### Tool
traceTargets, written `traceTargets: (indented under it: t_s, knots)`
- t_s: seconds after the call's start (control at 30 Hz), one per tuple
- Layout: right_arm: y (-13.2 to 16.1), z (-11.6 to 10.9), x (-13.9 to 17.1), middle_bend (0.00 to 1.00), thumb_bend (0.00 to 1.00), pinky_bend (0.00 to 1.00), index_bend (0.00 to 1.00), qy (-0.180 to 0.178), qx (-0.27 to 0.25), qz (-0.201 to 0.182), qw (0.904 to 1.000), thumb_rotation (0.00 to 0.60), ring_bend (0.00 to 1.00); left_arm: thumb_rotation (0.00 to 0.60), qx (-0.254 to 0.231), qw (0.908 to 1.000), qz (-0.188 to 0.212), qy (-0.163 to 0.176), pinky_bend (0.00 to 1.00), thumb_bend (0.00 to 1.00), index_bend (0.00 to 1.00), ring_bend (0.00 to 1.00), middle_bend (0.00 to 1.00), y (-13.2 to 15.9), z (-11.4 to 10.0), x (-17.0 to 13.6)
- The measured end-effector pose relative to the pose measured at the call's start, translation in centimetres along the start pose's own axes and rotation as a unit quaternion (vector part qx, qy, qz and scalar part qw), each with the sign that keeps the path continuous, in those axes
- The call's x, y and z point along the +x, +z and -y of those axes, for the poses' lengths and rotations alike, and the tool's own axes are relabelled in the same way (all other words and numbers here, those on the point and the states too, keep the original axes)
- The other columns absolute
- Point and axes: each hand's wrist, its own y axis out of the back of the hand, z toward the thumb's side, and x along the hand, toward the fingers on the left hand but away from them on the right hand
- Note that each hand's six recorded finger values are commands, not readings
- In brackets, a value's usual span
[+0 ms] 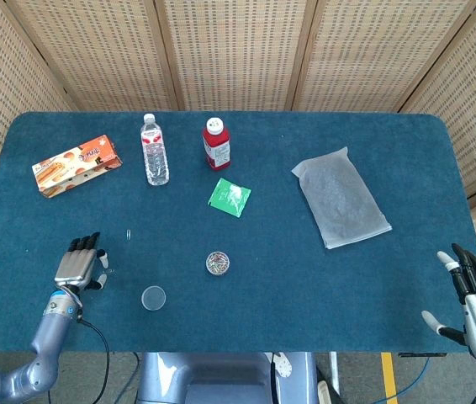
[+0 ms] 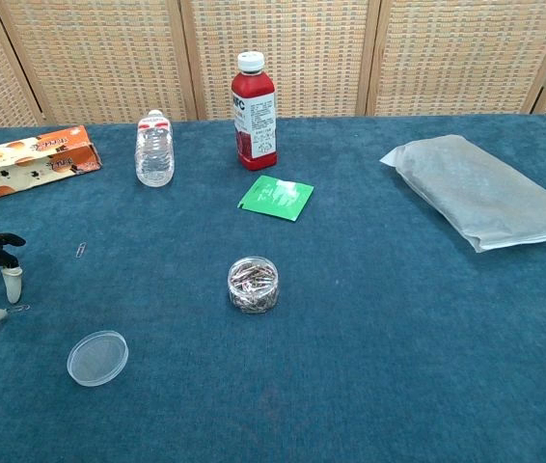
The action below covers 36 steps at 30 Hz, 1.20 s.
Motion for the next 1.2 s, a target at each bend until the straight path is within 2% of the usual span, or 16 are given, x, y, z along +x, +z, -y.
traceTargets:
  t_s: [0.8, 1.03, 1.2]
  knots:
    - [0.06, 0.17, -0.02, 0.00, 0.00, 0.00, 0.08, 0.005, -0.001, -0.002, 1.0000, 0.600, 0.00, 0.600, -0.002, 1.0000, -0.001, 0.007, 0.00, 0.39, 0.52, 0.00, 0.00, 0.17, 0.60, 0.50]
    - [0.06, 0.19, -0.03, 0.00, 0.00, 0.00, 0.08, 0.008, -0.004, -0.003, 1.0000, 0.600, 0.00, 0.600, 0.000, 1.0000, -0.002, 0.010, 0.00, 0.39, 0.61, 0.00, 0.00, 0.23, 0.55, 0.61]
    - [0.07, 0.20, -0.02, 0.00, 0.00, 0.00, 0.08, 0.009, -0.005, -0.004, 0.9999, 0.600, 0.00, 0.600, 0.004, 1.0000, -0.003, 0.007, 0.00, 0.40, 0.63, 0.00, 0.00, 0.38, 0.80, 0.62]
